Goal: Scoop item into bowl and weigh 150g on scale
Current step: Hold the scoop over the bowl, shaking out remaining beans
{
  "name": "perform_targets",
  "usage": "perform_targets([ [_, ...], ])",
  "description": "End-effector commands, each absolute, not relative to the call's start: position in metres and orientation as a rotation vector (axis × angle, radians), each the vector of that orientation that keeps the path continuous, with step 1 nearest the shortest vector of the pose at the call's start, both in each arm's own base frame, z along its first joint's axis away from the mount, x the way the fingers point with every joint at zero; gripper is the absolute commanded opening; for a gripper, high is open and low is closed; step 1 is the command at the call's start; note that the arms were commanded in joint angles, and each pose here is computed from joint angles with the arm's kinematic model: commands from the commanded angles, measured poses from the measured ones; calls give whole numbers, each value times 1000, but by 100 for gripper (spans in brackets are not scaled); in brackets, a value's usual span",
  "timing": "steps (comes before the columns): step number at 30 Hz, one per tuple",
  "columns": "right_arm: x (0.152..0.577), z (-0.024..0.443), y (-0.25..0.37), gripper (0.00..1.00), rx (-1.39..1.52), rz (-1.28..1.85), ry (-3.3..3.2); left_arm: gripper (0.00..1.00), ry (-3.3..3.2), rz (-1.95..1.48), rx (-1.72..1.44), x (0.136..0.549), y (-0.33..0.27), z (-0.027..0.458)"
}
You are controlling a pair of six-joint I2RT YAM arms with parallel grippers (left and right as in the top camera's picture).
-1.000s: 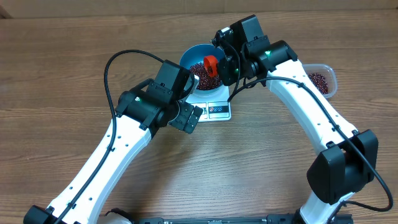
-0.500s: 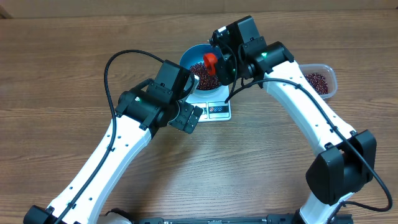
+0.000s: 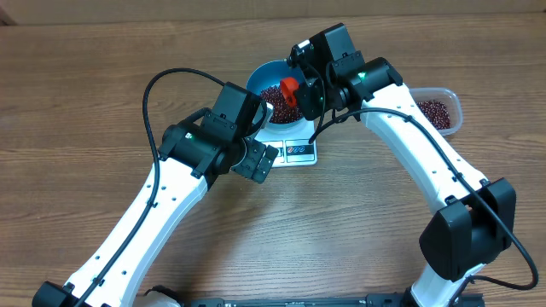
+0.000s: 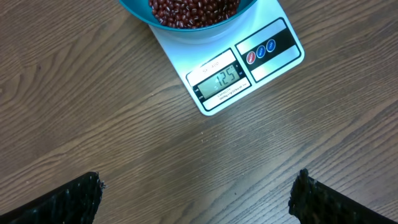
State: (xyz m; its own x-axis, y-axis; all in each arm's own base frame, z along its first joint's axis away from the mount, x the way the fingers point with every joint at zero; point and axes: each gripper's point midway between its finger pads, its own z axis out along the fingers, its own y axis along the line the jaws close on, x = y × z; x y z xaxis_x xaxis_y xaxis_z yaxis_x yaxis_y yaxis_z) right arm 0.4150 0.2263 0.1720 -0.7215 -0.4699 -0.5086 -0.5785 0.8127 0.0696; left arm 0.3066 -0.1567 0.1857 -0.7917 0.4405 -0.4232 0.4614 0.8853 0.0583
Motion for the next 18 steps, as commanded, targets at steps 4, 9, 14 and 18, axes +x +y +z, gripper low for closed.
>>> perform_targets([
  [4,423,184,226,4,-672,326,2514,99,2607,-80,683,304,-158,188],
  [9,422,187,229,4,-656,369,2515,100,2607,-80,682,304,-158,188],
  [14,427,199,222,4,-571,447,2505,100,2607,-80,682,304,-158,188],
  [18,414,202,225,4,-715,558,2480,100,2607,-80,683,304,-158,188],
])
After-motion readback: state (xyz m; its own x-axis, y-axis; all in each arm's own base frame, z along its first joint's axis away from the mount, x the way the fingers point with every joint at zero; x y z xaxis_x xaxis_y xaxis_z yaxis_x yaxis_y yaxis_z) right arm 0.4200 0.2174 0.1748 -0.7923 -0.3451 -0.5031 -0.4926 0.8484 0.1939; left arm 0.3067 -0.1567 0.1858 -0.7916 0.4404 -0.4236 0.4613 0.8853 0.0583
